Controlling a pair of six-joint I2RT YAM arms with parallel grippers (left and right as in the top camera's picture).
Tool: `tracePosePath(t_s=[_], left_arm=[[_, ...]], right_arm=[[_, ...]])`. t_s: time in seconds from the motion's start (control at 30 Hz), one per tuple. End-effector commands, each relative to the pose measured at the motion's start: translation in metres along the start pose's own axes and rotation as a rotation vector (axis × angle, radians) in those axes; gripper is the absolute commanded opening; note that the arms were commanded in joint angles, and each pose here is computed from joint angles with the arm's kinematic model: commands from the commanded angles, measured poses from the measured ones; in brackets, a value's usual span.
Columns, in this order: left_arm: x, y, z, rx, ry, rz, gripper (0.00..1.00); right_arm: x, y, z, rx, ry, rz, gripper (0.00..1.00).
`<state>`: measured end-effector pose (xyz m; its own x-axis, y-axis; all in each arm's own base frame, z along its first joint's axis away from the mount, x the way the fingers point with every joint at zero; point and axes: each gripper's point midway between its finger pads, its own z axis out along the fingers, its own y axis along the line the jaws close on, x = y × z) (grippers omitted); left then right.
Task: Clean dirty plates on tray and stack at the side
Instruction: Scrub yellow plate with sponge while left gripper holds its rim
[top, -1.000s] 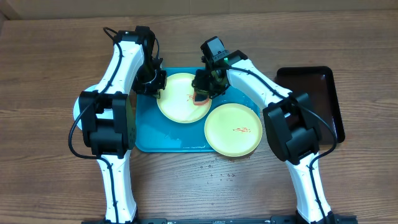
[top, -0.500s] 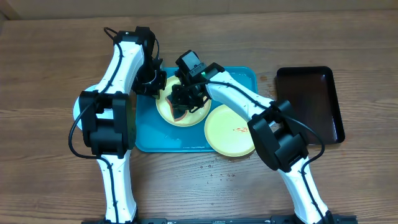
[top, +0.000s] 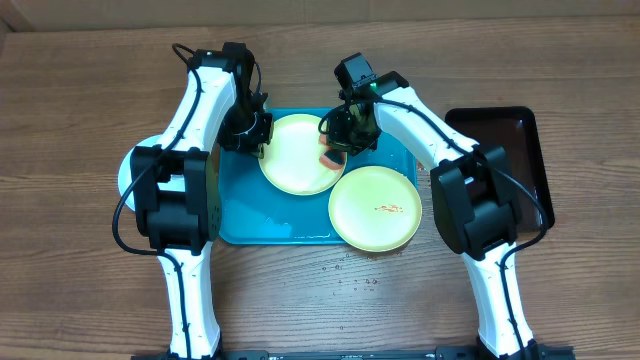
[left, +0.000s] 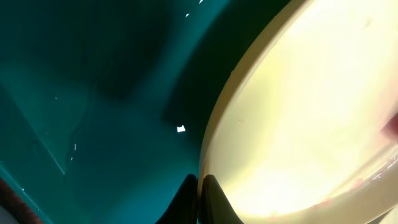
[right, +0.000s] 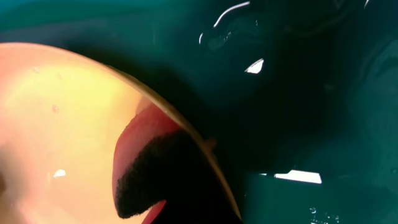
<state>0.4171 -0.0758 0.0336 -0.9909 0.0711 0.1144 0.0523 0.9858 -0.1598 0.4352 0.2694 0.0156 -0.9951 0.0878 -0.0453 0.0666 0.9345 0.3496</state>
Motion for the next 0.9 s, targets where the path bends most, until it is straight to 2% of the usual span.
tracePosePath(t_s=[0.0,0.17,0.53,0.73,0.87], left_arm=[[0.001,0.003,0.005,-0.012,0.015,0.015,0.04],[0.001,0.003,0.005,-0.012,0.014,0.016,0.04],[-0.001,0.003,0.005,-0.008,0.008,0.014,0.04],[-0.001,0.003,0.005,-0.009,0.008,0.014,0.04],[-0.001,0.003,0.005,-0.009,0.007,0.014,0.04]], right_arm=[[-0.013,-0.009,0.006,0.092,-0.07,-0.026,0.04],[-0.004,0.012,0.011,0.054,-0.063,-0.065,0.04],[0.032,0.105,0.023,-0.187,-0.033,-0.184,0.04],[0.046,0.105,0.025,-0.179,0.014,-0.195,0.04],[0.046,0.085,0.022,-0.138,0.05,-0.159,0.04]])
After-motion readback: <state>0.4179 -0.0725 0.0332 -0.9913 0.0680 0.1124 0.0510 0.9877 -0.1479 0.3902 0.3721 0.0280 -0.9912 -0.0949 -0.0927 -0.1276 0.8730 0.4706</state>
